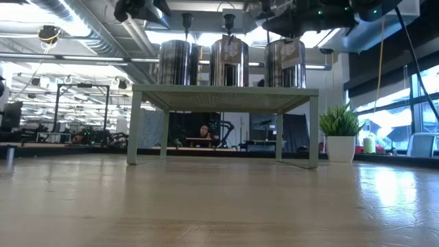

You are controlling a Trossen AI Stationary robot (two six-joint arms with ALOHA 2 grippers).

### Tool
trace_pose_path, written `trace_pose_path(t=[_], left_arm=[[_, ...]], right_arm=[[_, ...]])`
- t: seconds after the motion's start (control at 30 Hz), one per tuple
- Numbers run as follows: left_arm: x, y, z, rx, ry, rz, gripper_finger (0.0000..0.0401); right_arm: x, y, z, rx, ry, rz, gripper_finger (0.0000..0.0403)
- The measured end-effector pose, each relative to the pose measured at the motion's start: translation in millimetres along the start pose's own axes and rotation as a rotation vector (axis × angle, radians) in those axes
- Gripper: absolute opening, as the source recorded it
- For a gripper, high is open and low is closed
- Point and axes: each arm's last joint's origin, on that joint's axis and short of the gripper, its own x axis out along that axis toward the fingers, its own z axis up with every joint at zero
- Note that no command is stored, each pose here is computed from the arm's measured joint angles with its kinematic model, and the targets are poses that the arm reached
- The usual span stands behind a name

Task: Pick & Place candle stick holders
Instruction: Put the candle holder on the shelf aligned with the other candle holder

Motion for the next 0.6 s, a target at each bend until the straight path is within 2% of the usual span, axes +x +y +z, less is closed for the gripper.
trace_pose_path(t=[0.13, 0.3, 0.47, 0.6], left_arm=[[1, 0, -1, 0.008, 0.012, 0.004, 0.0200], [1, 1, -3, 0.011, 0.028, 0.010, 0.0200], [1, 1, -3, 0.011, 0.030, 0.011, 0.0200], [0, 1, -4, 0.014, 0.036, 0.013, 0.0200]], right_arm=[[4, 9, -3, -0.021, 0.028, 0.007, 0.0015], [6, 12, -15, -0.032, 0.010, -0.043, 0.0015], [3, 12, -29, 0.004, -0.074, -0.048, 0.0015], [2, 12, -32, 0.005, -0.078, -0.082, 0.0015]])
